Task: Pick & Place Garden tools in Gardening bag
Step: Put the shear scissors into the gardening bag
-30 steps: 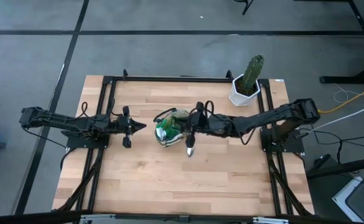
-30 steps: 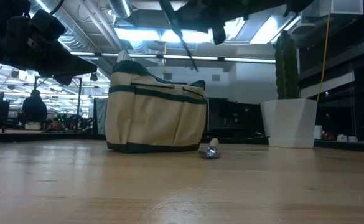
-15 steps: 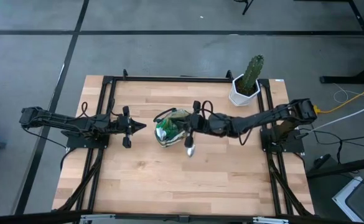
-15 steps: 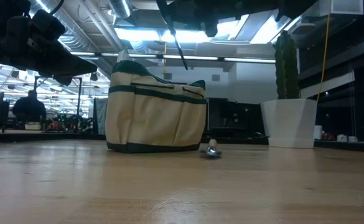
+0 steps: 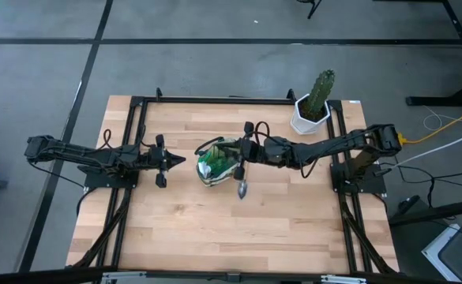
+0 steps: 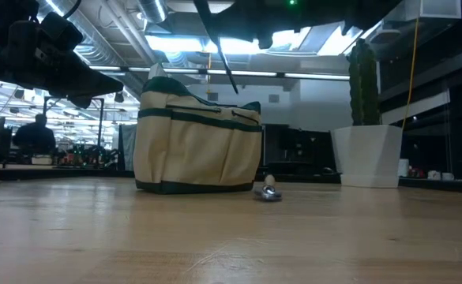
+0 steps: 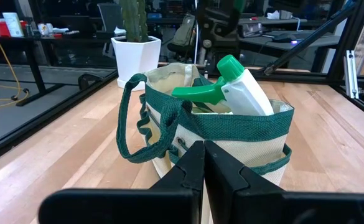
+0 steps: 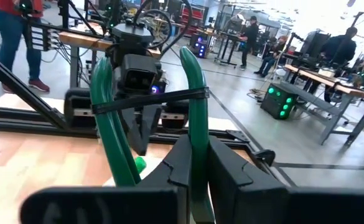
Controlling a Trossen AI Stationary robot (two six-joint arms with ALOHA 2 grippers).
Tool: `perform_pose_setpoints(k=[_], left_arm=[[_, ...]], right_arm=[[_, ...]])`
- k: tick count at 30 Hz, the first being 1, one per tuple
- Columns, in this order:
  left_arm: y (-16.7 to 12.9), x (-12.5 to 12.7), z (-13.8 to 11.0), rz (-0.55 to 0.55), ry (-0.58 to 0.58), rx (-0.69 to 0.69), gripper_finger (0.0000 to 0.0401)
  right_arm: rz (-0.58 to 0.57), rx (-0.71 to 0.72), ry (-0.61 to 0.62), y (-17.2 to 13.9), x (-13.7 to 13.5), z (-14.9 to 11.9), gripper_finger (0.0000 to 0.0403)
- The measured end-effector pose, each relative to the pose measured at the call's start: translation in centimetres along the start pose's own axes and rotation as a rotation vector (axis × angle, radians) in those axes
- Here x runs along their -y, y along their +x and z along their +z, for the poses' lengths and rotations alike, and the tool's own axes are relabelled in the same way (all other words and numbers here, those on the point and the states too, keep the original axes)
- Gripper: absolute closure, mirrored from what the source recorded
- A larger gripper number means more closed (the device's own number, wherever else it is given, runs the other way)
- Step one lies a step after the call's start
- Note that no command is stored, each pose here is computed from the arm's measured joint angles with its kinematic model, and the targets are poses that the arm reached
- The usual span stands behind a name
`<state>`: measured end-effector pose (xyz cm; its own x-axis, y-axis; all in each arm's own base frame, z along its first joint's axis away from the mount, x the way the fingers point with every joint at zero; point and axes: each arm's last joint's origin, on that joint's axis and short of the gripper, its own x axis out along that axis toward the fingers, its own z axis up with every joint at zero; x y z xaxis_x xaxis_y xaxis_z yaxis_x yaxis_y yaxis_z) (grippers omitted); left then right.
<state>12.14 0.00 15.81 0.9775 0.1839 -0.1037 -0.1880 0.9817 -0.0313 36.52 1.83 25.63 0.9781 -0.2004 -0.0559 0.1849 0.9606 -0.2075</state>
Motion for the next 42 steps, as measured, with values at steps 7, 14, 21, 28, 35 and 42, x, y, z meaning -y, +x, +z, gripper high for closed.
perform_pose_setpoints(k=[7, 14, 21, 28, 35, 42], left_arm=[[0.0, 0.0, 0.0, 0.0, 0.0, 0.0, 0.0397], [0.0, 0.0, 0.0, 0.0, 0.0, 0.0, 0.0397], [0.0, 0.0, 0.0, 0.0, 0.0, 0.0, 0.0397], [0.0, 0.0, 0.0, 0.0, 0.0, 0.0, 0.0397], [0.0, 0.0, 0.0, 0.0, 0.0, 0.0, 0.0397], [0.0, 0.0, 0.0, 0.0, 0.0, 0.0, 0.0397]], right_arm=[[0.023, 0.0, -0.014, 0.5, 1.3, -0.5, 0.0374], [0.04, -0.073, 0.019, 1.7, 1.3, -2.9, 0.0374], [0.051, -0.135, 0.004, 2.5, 0.8, -5.0, 0.0374], [0.046, -0.224, -0.016, 2.7, 1.3, -6.4, 0.0374], [0.042, -0.326, -0.029, 2.6, 2.0, -7.5, 0.0375], [0.057, -0.394, -0.047, 2.3, 1.9, -8.1, 0.0375]])
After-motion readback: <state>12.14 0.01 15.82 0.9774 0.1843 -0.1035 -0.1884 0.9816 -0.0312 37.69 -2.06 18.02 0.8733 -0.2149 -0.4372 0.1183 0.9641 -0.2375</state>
